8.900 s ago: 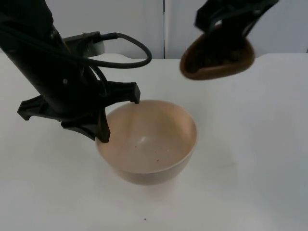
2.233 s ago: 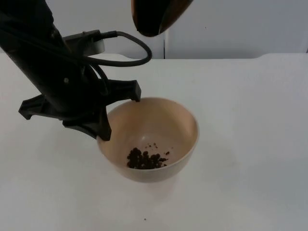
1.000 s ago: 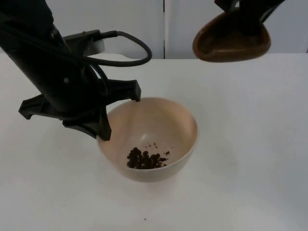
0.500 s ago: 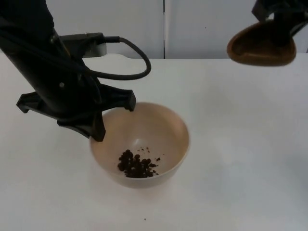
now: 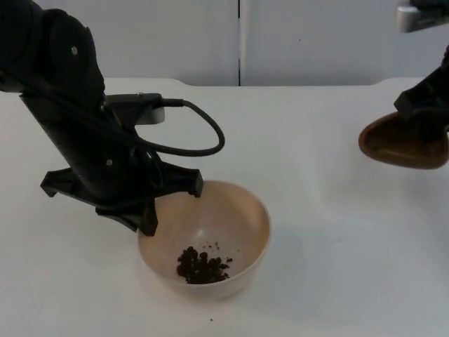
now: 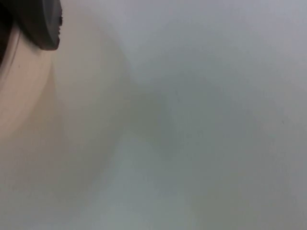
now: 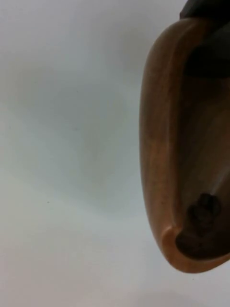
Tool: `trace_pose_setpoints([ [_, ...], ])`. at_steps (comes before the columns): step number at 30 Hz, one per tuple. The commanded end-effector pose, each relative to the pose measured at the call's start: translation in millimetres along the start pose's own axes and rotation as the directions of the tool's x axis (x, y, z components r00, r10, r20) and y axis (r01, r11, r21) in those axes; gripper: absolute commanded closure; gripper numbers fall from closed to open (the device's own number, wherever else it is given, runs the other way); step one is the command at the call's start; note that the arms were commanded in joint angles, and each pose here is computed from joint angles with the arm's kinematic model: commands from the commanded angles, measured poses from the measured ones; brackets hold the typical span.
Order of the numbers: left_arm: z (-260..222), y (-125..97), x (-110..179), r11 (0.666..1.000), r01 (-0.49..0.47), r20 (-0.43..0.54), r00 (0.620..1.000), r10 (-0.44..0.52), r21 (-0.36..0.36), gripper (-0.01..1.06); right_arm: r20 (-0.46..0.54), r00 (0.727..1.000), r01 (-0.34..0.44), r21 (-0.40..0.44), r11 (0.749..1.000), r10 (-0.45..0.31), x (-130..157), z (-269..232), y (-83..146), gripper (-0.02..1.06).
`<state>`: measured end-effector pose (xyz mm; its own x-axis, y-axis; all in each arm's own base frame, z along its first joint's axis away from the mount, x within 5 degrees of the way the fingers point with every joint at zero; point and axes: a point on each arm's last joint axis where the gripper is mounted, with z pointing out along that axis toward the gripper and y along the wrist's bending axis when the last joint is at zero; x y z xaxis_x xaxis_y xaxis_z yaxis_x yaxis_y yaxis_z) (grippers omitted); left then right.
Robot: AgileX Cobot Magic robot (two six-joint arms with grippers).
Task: Pick up the bowl with the left hand and pour the coffee beans from the cup into the bowl with the right hand.
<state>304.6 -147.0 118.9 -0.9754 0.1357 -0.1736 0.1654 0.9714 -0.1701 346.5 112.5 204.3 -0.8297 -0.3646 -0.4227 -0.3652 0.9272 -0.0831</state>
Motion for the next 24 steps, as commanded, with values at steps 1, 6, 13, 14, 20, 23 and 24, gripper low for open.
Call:
trace_pose_setpoints([
  [1,7.8,1.1,2.3,1.0,0.014,-0.02,1.0,-0.014,-0.003,1.05,-0.002,1.0,-0.01,0.0,1.0,0.01,1.2,9.6,-1.1,1.05],
  [6,7.9,1.7,2.2,1.0,0.003,-0.019,1.0,-0.003,-0.009,1.05,-0.085,0.996,0.0,-0.005,1.0,0.0,10.2,42.1,1.1,1.05],
  [13,7.9,2.0,2.1,1.0,-0.003,-0.018,1.0,0.003,-0.013,1.05,-0.175,0.985,0.002,-0.014,1.0,-0.004,24.9,84.5,4.8,1.05],
  [14,7.8,2.1,2.7,1.0,-0.003,-0.024,1.0,0.003,-0.013,1.05,-0.177,0.984,0.004,-0.014,1.0,-0.006,25.6,86.2,4.9,1.05],
  [20,7.8,2.2,2.6,1.0,-0.005,-0.024,1.0,0.005,-0.014,1.05,-0.204,0.979,0.005,-0.017,1.0,-0.008,30.6,97.0,5.9,1.05],
  [23,7.8,2.1,2.6,1.0,-0.009,-0.024,1.0,0.009,-0.014,1.05,-0.201,0.979,0.007,-0.016,1.0,-0.01,30.6,97.7,5.9,1.05],
  [24,7.8,2.1,2.4,1.0,-0.009,-0.022,1.0,0.008,-0.014,1.05,-0.201,0.979,0.007,-0.016,1.0,-0.01,30.6,97.7,5.9,1.05],
])
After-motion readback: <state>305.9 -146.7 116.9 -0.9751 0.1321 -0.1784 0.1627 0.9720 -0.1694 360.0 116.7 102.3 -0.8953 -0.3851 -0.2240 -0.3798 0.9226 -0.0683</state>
